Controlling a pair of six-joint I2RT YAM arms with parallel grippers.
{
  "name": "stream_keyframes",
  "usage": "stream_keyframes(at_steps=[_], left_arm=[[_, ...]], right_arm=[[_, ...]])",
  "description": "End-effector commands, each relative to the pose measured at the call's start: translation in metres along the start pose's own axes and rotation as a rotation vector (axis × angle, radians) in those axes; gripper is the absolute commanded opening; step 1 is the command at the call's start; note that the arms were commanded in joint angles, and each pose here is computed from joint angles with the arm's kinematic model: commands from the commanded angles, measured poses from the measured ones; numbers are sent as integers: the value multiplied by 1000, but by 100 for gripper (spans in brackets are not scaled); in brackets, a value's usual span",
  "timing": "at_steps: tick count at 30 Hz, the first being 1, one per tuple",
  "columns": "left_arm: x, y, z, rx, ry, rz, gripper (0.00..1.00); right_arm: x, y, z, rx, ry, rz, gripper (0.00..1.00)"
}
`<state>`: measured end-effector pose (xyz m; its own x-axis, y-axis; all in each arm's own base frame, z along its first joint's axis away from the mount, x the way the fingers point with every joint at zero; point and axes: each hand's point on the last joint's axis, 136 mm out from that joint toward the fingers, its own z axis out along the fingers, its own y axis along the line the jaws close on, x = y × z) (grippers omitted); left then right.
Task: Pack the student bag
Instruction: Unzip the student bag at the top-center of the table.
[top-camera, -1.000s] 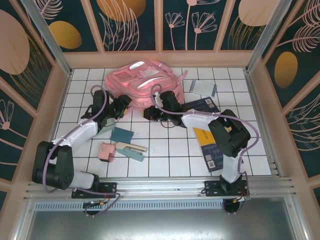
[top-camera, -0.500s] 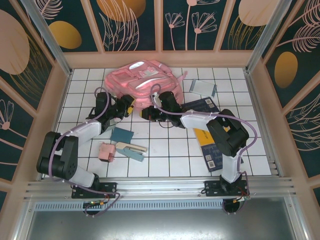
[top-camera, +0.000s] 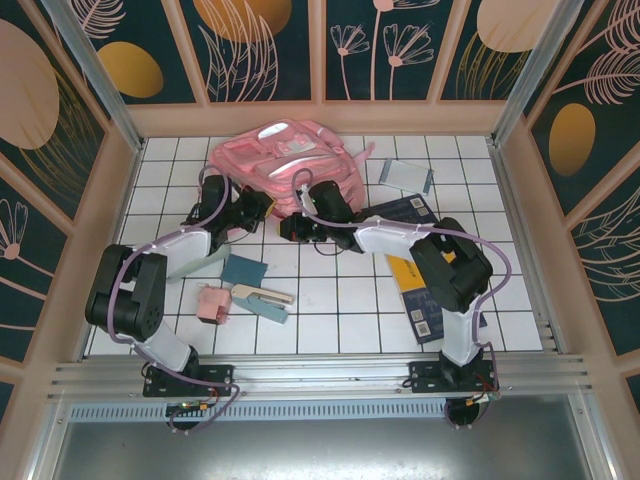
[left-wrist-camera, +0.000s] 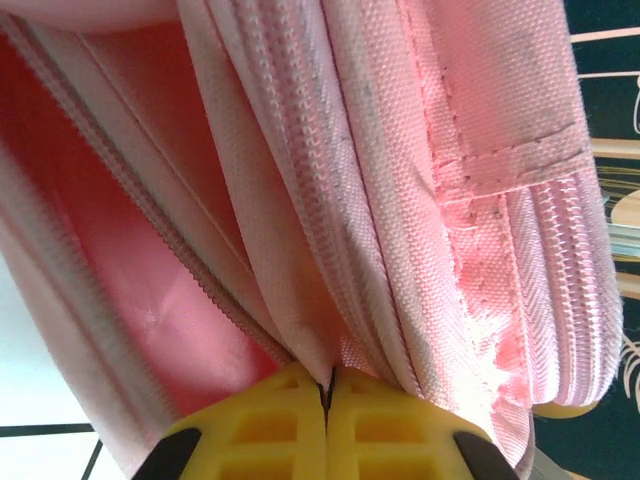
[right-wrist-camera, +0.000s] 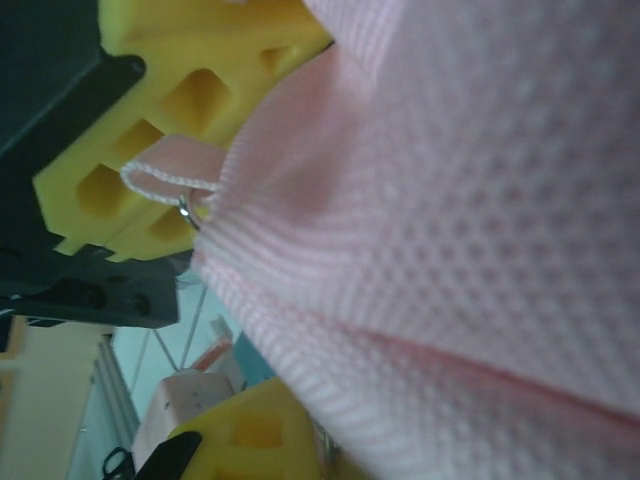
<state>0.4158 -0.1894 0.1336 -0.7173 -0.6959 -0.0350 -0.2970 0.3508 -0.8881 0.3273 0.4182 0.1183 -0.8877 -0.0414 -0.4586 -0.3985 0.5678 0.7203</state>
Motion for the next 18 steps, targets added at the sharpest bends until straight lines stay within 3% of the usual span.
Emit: stream_keyframes(at_steps=[1,10,18], left_arm=[[-6,-6,1,-40,-34,96,0],[-22,17,-4,-194,-102,186,0],[-31,13,-8,-201,-123,193,0]], right_arm=[[-11,0,-3,89,1,-100,0],[6,-23,-21,249,123,-146,0],[20,-29,-43,244,172,-145,0]])
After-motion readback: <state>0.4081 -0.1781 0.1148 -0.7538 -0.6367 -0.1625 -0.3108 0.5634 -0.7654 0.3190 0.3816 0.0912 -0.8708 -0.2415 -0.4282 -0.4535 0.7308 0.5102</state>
